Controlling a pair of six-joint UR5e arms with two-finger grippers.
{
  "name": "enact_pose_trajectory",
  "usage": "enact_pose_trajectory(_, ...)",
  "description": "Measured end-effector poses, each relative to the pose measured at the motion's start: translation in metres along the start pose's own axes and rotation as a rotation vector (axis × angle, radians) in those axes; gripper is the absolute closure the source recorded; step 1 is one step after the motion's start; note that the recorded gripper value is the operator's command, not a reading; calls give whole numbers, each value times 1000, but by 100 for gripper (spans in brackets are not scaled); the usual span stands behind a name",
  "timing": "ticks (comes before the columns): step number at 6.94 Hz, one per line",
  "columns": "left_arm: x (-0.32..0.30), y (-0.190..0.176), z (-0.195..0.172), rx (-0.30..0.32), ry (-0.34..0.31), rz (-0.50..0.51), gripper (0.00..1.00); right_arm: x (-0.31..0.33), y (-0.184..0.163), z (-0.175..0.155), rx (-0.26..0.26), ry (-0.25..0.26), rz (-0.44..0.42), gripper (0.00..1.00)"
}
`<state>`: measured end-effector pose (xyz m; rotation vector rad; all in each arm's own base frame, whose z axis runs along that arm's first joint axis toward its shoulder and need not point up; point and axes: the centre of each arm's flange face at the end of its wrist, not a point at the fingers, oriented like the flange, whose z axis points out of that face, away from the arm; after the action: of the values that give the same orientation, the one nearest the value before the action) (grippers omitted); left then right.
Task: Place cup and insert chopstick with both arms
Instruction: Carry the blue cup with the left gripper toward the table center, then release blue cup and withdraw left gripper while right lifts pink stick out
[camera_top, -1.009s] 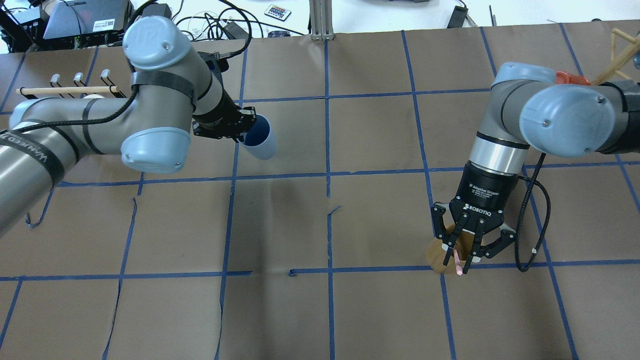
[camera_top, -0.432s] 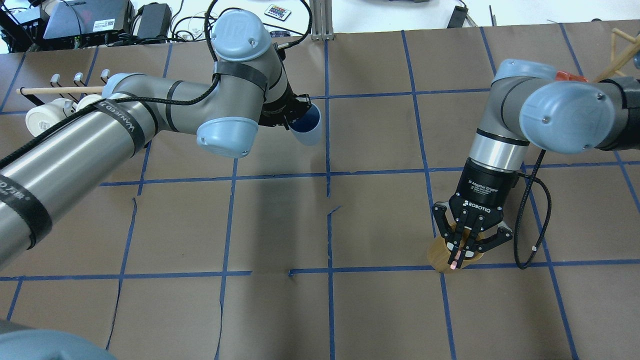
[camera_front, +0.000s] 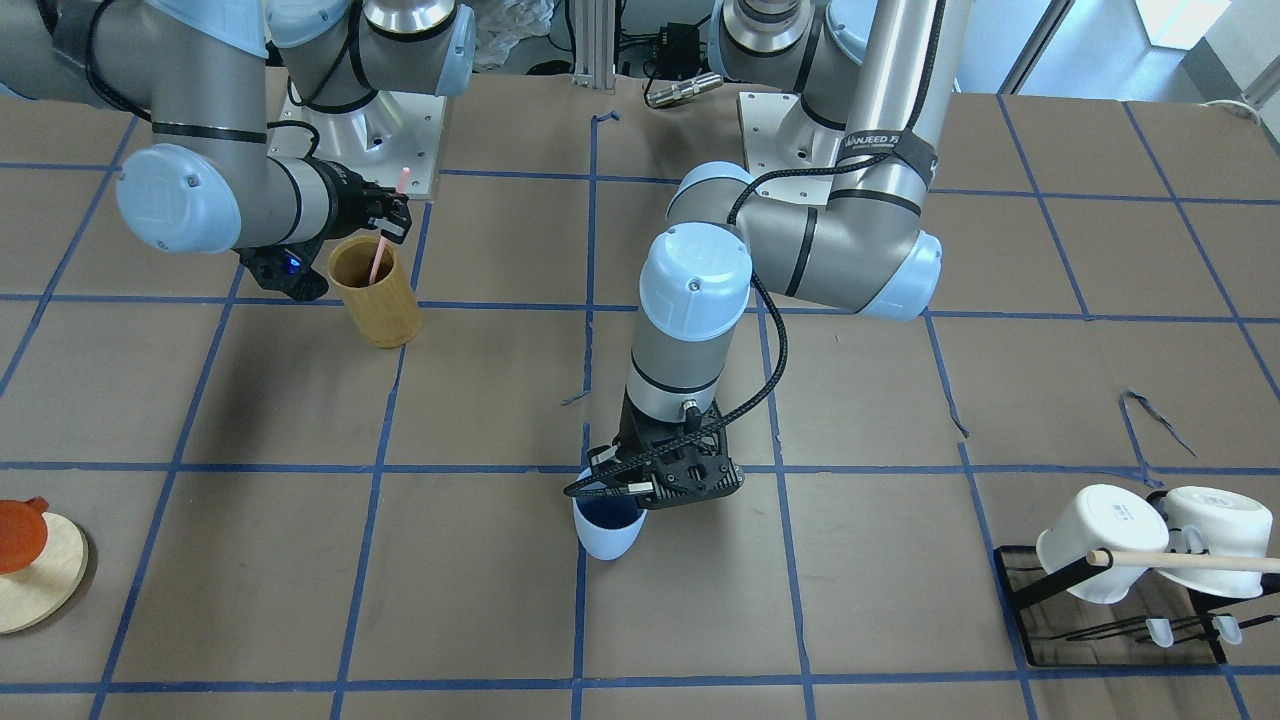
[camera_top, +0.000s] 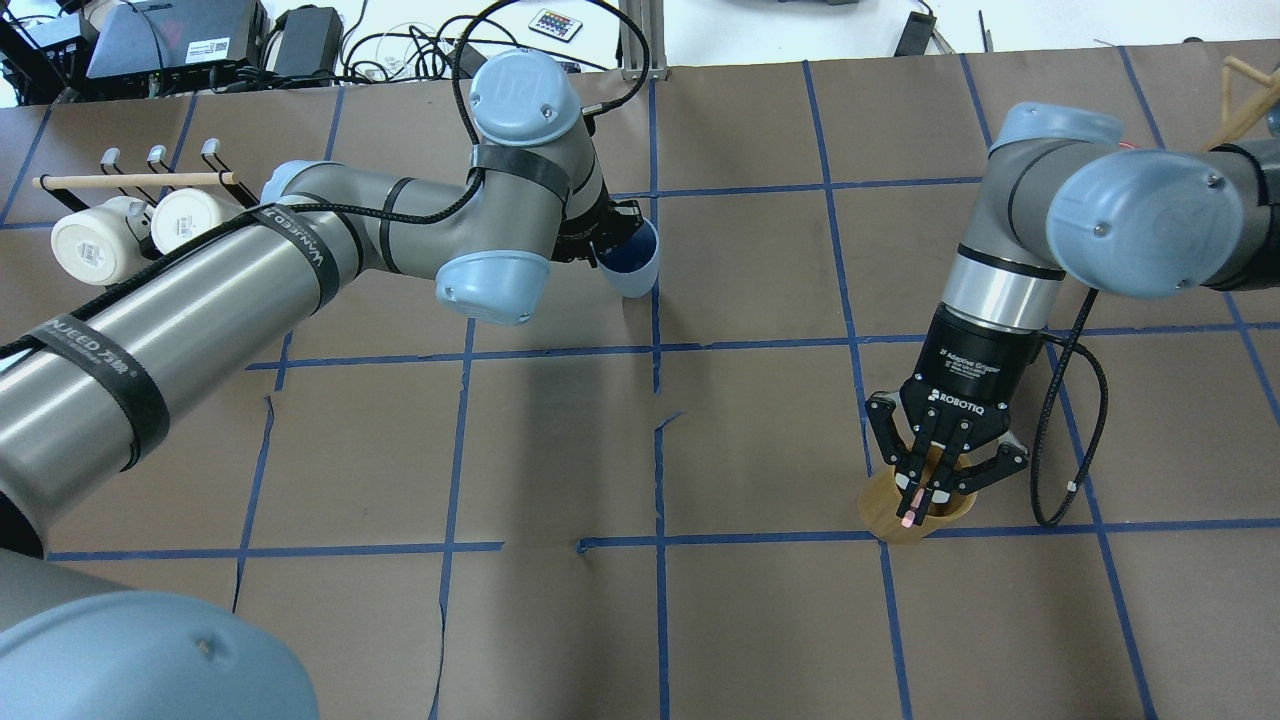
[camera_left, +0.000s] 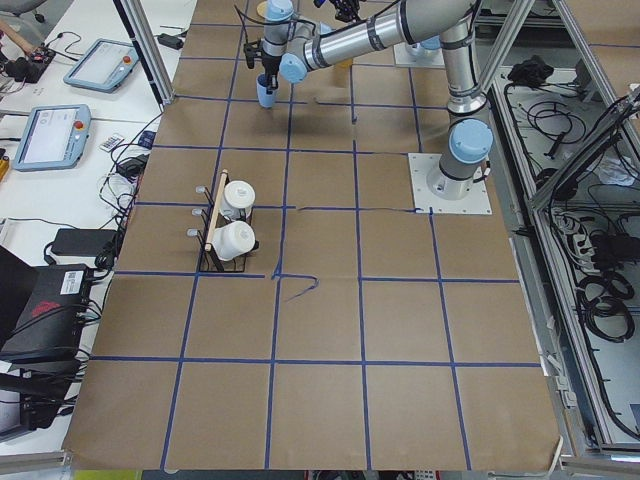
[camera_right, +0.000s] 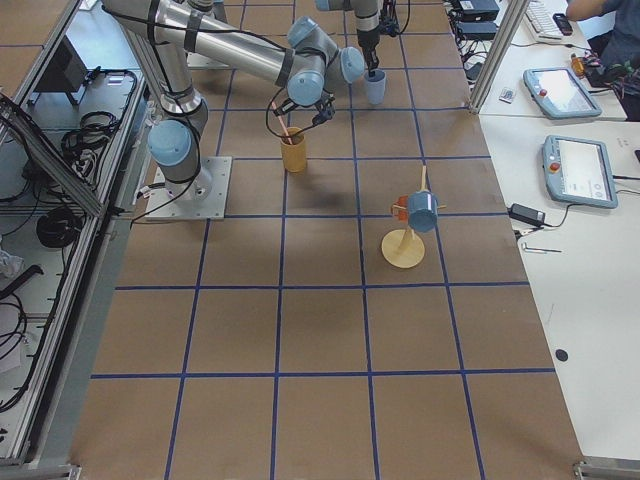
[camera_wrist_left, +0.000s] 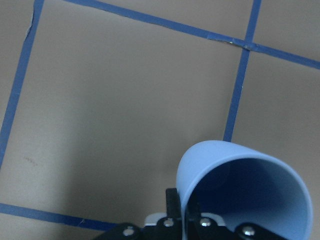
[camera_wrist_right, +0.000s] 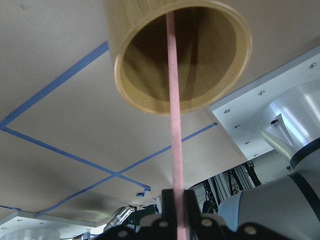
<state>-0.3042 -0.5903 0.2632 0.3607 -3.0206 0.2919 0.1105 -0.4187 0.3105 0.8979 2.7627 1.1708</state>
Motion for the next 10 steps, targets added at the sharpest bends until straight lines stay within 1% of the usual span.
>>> enact_pose_trajectory(1, 3, 1, 3, 0, 0, 3, 94, 0, 5, -11, 2, -8, -1, 100)
enact_pose_trajectory(2, 6, 3, 4, -1, 2, 8, 36, 0, 13, -25, -3, -22, -1, 100)
enact_pose_trajectory(3, 8, 4, 4, -1, 5, 11, 0, 0, 23, -43, -8, -36, -1, 100)
enact_pose_trajectory(5, 9, 2, -7, 13, 19, 23, 0, 3, 50, -79, -29, -69, 0, 100)
enact_pose_trajectory(6, 9, -3, -22, 32, 44, 29, 0, 4, 63, -94, -45, -89, 1, 100)
enact_pose_trajectory(7, 8, -9, -37, 45, 69, 42, 0, 3, 76, -108, -64, -128, 3, 100)
enact_pose_trajectory(8, -2, -18, -49, 49, 70, 75, 0, 0, 86, -120, -77, -183, 5, 100)
enact_pose_trajectory(10, -58, -42, -92, 23, 32, 189, 0, -12, 98, -141, -112, -321, 2, 100)
